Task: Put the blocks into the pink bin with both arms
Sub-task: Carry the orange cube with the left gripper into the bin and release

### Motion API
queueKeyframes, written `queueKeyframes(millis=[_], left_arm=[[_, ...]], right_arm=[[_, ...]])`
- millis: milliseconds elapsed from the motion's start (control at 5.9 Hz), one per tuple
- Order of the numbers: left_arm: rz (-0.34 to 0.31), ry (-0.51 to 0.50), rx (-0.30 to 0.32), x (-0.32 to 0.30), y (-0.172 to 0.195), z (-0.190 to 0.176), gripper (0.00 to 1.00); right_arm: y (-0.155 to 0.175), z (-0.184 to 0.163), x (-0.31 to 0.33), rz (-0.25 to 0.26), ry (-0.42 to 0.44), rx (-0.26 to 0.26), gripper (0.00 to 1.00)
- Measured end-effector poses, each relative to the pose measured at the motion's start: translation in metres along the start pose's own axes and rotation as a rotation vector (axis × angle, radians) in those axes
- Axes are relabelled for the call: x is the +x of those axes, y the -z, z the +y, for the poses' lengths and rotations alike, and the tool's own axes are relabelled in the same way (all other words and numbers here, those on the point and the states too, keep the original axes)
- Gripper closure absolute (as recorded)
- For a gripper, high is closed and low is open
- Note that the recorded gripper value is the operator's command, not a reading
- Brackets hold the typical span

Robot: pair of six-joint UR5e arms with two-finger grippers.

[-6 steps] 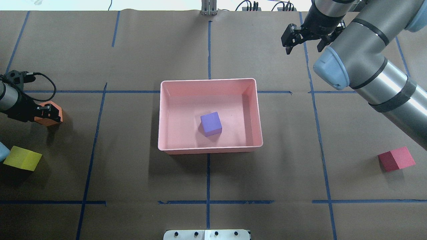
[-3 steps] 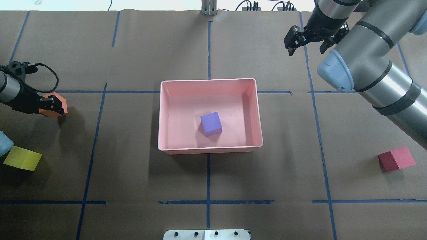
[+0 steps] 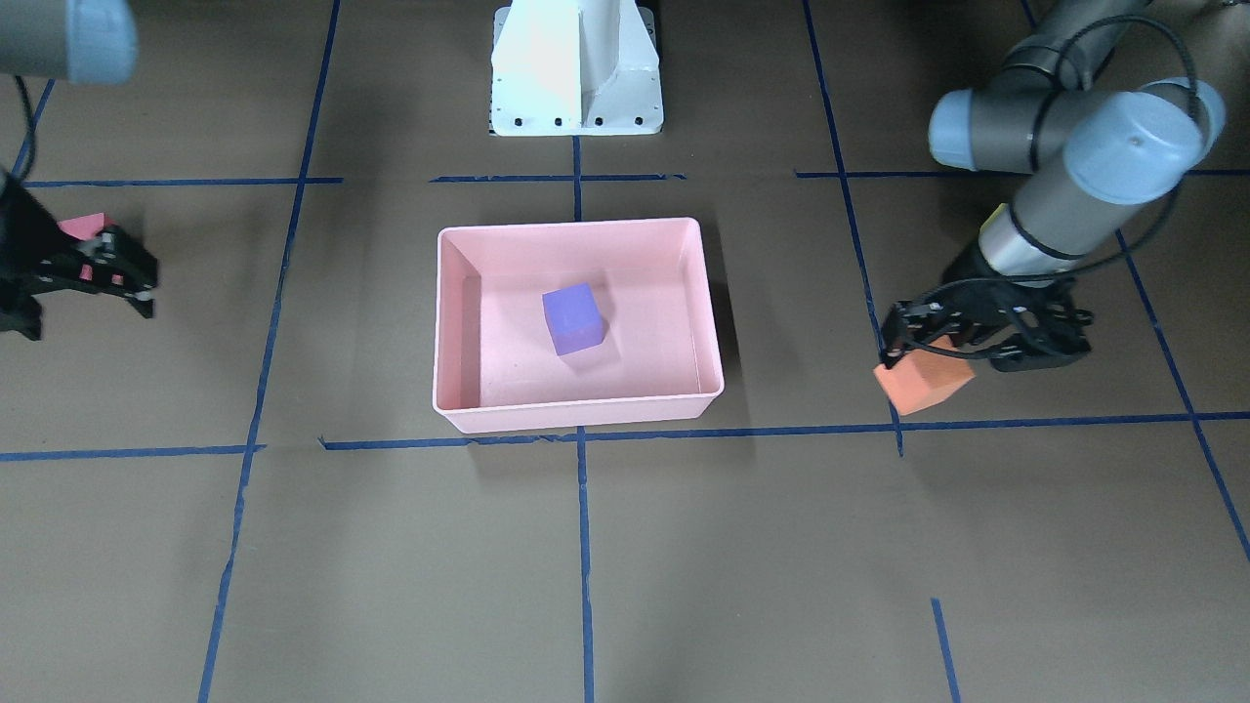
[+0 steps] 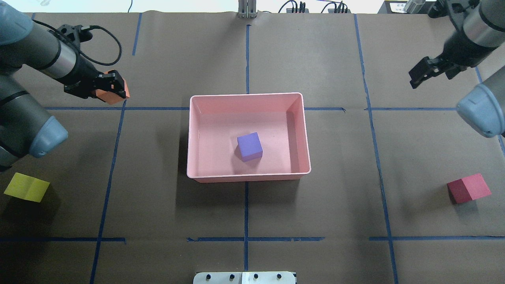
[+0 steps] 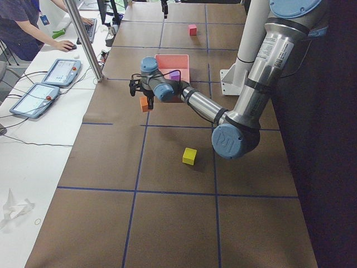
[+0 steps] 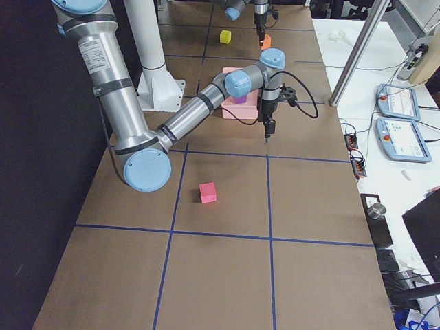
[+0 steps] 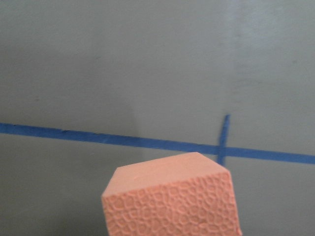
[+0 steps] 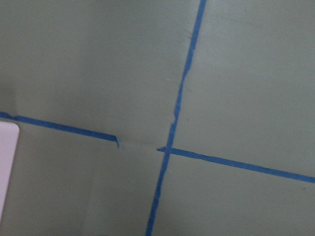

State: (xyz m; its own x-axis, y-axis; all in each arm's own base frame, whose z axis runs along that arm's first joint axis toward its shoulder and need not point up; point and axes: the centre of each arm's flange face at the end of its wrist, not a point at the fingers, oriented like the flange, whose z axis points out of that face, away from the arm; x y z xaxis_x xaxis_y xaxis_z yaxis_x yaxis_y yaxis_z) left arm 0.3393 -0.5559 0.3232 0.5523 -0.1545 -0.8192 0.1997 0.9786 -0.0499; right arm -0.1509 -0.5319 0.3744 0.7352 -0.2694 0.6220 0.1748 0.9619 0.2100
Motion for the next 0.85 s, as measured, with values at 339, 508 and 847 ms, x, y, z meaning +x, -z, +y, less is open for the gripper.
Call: queueKeyframes(millis=[339,508,847], left_arm=[[-0.001,0.036,-0.004,0.152,-0.007,0.062,0.01],[0.016,0.034,-0.004,0.192,-0.008,0.089,0.00],[0.024,0.020,0.009,0.217,-0.010,0.111,0.00]], right_arm=[[-0.013,0.061,0.087,-0.002,0.060,-0.035,0.00],[-0.029,0.094,0.111,-0.002,0.054,-0.025,0.00],[-0.063,0.155,0.123,-0.032,-0.025,0.056,0.00]])
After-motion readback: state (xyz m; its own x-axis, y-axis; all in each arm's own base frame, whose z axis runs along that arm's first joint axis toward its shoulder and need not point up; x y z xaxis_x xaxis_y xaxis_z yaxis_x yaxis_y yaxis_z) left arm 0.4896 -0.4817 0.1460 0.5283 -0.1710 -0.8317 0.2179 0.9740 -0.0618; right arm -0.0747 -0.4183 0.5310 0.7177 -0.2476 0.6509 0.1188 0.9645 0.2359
